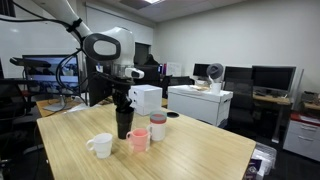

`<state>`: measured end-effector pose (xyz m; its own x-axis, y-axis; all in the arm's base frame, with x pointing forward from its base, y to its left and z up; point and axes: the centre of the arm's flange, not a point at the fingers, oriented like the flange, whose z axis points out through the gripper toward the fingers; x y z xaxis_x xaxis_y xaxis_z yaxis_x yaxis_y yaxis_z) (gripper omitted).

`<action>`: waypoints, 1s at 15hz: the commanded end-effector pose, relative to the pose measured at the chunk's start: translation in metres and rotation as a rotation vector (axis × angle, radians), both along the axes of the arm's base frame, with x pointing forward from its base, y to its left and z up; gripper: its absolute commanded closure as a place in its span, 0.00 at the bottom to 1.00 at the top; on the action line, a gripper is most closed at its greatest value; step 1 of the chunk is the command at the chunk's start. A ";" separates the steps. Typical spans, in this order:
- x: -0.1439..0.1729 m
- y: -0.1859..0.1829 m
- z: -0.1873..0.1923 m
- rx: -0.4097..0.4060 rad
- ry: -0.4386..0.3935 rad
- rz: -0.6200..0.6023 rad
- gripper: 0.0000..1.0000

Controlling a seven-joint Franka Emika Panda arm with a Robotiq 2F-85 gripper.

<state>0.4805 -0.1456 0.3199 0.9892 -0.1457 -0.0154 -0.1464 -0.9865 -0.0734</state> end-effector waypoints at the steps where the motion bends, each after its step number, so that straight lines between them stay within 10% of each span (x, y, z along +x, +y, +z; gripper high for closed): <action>1: -0.011 0.011 0.017 -0.016 0.020 -0.027 0.97; 15: -0.040 0.035 0.007 -0.098 0.074 -0.009 0.96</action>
